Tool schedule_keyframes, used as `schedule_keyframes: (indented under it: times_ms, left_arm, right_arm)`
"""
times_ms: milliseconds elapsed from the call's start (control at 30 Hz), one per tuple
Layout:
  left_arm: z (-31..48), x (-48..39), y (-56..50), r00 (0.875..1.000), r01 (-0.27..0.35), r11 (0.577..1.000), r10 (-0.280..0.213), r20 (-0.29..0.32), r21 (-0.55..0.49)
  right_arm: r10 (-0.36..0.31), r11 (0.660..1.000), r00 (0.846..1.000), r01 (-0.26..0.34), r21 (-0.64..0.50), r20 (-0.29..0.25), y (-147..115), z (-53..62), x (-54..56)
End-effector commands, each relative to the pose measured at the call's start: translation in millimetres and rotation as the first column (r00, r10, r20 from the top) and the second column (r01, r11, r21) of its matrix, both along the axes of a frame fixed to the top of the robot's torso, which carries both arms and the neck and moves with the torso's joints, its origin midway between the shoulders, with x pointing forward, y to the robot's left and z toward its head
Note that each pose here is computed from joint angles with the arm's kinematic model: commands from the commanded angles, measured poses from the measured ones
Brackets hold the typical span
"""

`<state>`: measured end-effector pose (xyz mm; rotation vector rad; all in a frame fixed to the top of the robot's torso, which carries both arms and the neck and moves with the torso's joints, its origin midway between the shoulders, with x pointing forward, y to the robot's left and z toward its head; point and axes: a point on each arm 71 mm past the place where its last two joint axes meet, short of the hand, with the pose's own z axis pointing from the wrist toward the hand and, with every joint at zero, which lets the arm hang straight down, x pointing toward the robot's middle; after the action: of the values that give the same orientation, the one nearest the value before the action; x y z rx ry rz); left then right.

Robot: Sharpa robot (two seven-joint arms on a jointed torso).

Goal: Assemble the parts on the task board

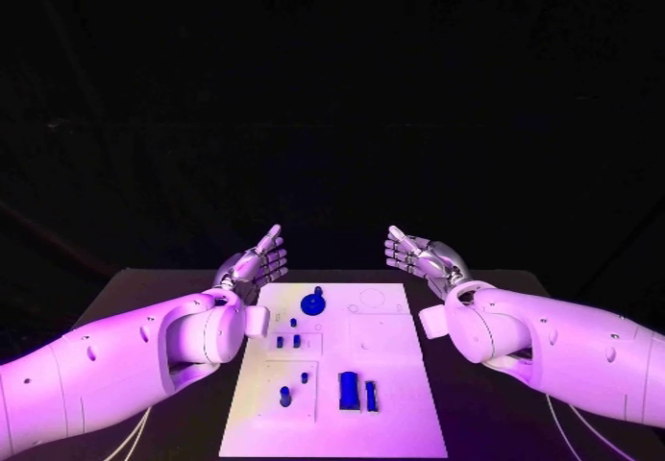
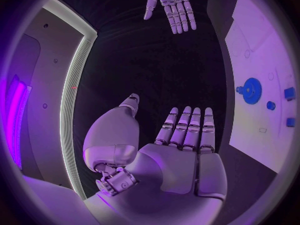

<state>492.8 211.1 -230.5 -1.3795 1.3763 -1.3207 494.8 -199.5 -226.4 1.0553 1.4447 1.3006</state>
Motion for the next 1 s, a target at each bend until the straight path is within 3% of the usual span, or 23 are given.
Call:
schedule_keyframes:
  times_ms: [33,167,300,1000]
  left_arm:
    - [5.2,-11.6,-5.6,0.989,-0.092,0.992,0.081,0.125,0.084]
    - [5.7,-24.4,-14.4,0.982,-0.115,0.988,0.097,0.164,0.104]
    - [6.3,-30.2,-18.1,0.978,-0.126,0.986,0.104,0.182,0.112]
    - [6.3,-31.1,-18.6,0.977,-0.127,0.985,0.105,0.185,0.113]
  right_arm:
    - [-0.143,0.989,0.989,0.141,0.048,0.035,-1,1.4,-12.4]
    - [-0.192,0.979,0.981,0.189,0.08,0.029,5,1.8,-25.9]
    - [-0.214,0.973,0.977,0.211,0.091,0.024,7,2.1,-32.1]
    - [-0.218,0.972,0.976,0.215,0.093,0.024,7,2.2,-33.1]
